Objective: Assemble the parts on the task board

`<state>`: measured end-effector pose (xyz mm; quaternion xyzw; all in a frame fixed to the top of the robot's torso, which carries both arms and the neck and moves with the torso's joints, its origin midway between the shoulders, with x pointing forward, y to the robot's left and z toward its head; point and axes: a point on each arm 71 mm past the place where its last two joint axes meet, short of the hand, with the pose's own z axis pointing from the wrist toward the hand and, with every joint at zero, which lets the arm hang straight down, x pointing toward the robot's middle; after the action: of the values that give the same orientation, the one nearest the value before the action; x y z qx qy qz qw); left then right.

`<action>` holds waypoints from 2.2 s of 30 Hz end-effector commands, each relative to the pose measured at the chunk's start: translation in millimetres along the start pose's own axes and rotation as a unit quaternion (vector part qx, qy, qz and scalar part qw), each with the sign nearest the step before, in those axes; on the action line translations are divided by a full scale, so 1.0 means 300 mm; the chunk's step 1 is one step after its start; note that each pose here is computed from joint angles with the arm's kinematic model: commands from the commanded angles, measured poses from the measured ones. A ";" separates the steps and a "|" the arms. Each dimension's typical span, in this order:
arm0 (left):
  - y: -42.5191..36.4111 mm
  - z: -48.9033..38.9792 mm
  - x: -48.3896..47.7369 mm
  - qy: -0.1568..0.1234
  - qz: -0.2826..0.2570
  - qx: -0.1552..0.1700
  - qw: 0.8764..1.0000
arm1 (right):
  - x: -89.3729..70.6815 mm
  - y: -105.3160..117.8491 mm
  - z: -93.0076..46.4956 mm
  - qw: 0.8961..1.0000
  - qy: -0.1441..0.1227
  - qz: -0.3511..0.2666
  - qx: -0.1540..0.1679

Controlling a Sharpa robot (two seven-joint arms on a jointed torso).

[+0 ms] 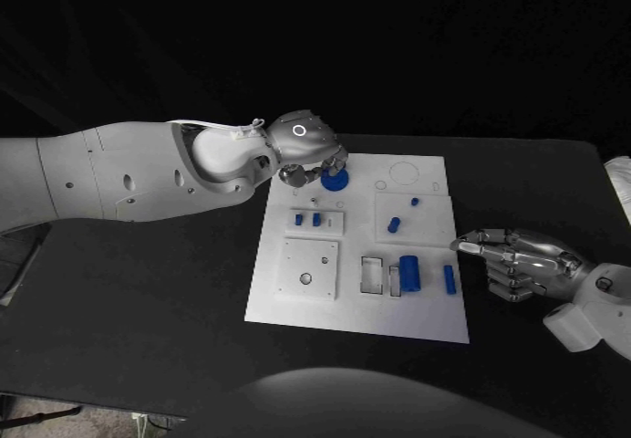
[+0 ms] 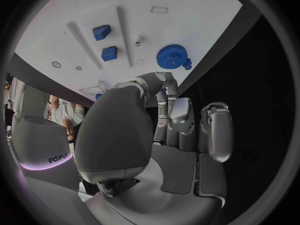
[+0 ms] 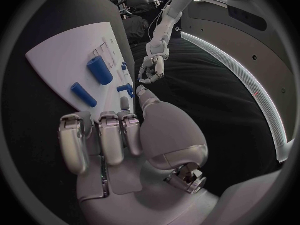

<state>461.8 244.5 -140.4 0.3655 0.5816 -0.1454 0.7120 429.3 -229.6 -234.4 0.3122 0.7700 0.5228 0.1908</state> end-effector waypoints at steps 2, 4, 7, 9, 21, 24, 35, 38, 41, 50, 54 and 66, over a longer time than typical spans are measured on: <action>-0.002 -0.026 -0.031 -0.101 0.005 -0.014 0.995 | 0.001 -0.003 -0.002 1.000 0.007 -0.001 0.001; -0.004 -0.038 -0.031 -0.117 0.003 -0.015 0.993 | 0.000 -0.004 -0.003 1.000 0.007 -0.001 0.001; -0.011 -0.060 -0.022 -0.135 -0.002 -0.012 0.991 | -0.001 -0.004 -0.002 1.000 0.007 -0.001 0.001; -0.019 -0.077 -0.009 -0.145 -0.004 -0.011 0.989 | -0.001 -0.005 -0.002 1.000 0.007 -0.001 0.001; -0.050 -0.126 0.043 -0.160 0.024 0.015 0.987 | -0.004 -0.012 -0.007 1.000 0.005 0.001 0.003; -0.056 -0.133 0.055 -0.164 0.041 0.030 0.985 | -0.004 -0.014 -0.007 1.000 0.005 0.001 0.002; -0.091 -0.169 0.107 -0.195 0.130 0.092 0.968 | -0.005 -0.018 -0.010 1.000 0.003 0.002 0.001; -0.096 -0.174 0.118 -0.197 0.147 0.105 0.963 | -0.005 -0.019 -0.010 1.000 0.003 0.003 0.000; -0.095 -0.178 0.130 -0.197 0.158 0.110 0.961 | -0.005 -0.020 -0.011 1.000 0.003 0.003 0.000; -0.087 -0.182 0.157 -0.191 0.155 0.099 0.964 | -0.006 -0.022 -0.011 1.000 0.002 0.003 0.000; -0.085 -0.181 0.162 -0.191 0.151 0.089 0.966 | -0.005 -0.023 -0.011 1.000 0.003 0.004 0.000; -0.062 -0.159 0.165 -0.192 0.116 0.040 0.974 | -0.002 -0.026 -0.009 1.000 0.004 0.004 0.001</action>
<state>428.5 274.0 -201.3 0.4643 0.3847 -0.1380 0.7858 427.1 -235.4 -240.6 0.3199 0.7699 0.5182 0.1905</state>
